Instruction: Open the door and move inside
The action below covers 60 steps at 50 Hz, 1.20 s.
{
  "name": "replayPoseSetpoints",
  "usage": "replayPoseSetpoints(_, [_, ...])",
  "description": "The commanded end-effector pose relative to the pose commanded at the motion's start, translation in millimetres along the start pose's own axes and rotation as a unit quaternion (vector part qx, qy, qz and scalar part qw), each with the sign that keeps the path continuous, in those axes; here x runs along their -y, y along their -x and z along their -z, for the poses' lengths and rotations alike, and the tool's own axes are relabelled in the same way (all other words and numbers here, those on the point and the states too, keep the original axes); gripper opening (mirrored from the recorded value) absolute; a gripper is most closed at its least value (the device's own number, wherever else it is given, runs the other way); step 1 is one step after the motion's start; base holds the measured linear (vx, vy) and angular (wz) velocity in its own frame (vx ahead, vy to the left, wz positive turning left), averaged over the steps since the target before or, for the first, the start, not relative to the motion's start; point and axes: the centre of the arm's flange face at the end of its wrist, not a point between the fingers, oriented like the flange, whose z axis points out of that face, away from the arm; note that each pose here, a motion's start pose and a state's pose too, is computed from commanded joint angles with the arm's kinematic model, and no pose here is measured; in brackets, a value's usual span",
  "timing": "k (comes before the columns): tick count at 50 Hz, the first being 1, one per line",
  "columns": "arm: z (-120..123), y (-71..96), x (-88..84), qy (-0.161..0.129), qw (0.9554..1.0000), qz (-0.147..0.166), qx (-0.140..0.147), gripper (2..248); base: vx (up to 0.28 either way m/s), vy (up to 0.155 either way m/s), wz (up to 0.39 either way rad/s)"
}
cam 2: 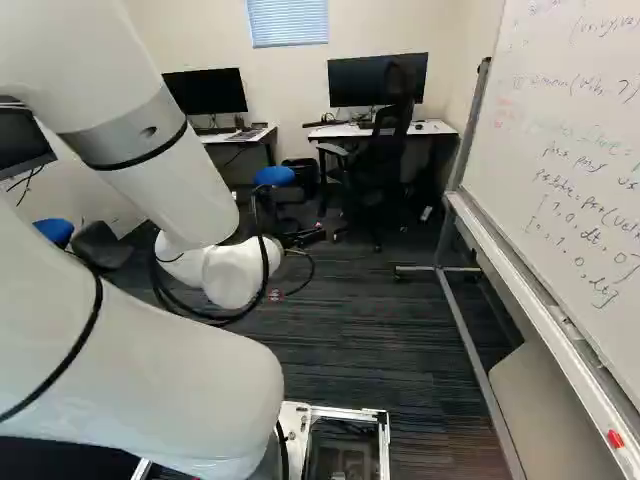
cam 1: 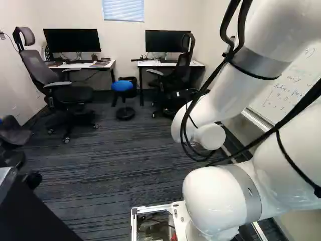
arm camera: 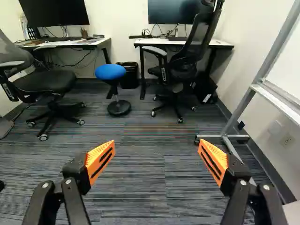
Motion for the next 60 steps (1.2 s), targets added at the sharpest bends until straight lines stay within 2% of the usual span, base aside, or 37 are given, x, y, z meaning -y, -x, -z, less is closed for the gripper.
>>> replayPoseSetpoints(60, [0.0, 0.0, 0.0, 0.0, 1.0, 0.0, 0.0, 247, 0.18, 0.004, -0.011])
